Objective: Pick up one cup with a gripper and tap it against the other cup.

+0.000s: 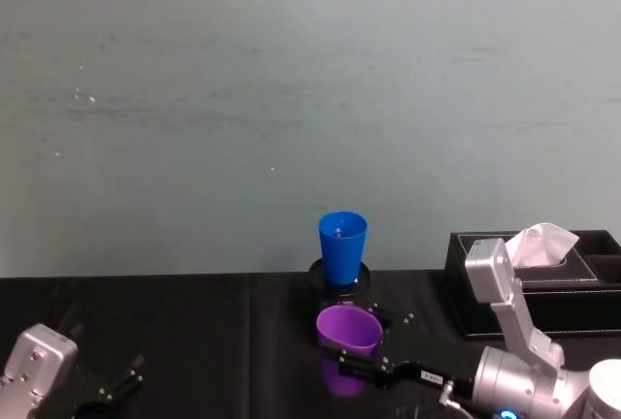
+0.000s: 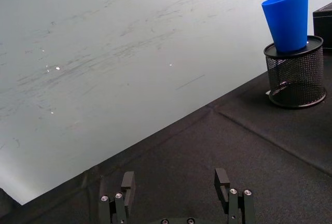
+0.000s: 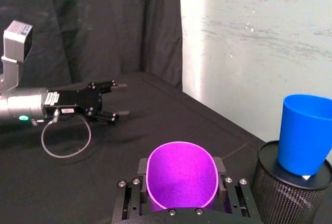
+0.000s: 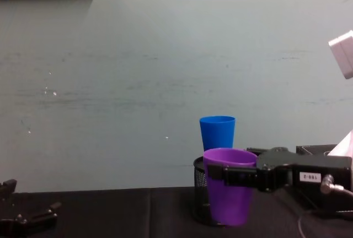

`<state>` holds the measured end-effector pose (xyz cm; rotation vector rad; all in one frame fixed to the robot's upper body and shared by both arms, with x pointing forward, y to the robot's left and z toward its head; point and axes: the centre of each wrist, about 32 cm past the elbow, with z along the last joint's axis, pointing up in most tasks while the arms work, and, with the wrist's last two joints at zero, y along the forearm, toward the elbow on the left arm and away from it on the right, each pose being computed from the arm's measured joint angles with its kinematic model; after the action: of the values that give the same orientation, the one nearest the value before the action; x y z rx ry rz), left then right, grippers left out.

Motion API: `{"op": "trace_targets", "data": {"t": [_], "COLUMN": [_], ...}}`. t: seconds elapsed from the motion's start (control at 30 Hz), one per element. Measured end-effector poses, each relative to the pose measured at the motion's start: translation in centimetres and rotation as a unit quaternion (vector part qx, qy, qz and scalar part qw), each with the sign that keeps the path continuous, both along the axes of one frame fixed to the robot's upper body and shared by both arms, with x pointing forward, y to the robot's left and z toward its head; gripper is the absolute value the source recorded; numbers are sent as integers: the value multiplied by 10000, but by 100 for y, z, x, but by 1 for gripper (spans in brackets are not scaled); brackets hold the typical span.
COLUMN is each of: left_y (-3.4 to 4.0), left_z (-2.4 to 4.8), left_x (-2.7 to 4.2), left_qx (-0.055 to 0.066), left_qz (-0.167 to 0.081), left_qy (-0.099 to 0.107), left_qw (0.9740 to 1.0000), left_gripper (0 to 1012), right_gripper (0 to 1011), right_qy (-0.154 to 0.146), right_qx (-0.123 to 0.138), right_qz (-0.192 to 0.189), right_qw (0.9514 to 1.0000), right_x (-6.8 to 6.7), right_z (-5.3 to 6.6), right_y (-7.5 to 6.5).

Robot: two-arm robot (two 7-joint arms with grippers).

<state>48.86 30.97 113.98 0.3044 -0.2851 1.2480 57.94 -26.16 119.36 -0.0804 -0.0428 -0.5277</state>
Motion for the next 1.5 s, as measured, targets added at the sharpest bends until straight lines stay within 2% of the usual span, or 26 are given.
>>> {"op": "trace_targets", "data": {"t": [0.23, 0.53, 0.93, 1.5], "left_y": [0, 0, 0, 0], "left_z": [0, 0, 0, 0], "left_x": [0, 0, 0, 0], "left_qx": [0, 0, 0, 0], "left_qz": [0, 0, 0, 0], "left_qy": [1, 0, 0, 0], "left_qw": [10000, 10000, 10000, 10000], "left_gripper": [1000, 1000, 1000, 1000], "right_gripper": [721, 721, 721, 721], "right_qy": [-22, 95, 154, 197], "right_qx": [-80, -147, -214, -319], "right_qz": [21, 5, 9, -16], "right_qw": [10000, 9998, 9997, 9993], "right_x": [-48, -126, -223, -190], "right_z": [-161, -347, -473, -602], "right_y": [-10, -20, -48, -58]}}
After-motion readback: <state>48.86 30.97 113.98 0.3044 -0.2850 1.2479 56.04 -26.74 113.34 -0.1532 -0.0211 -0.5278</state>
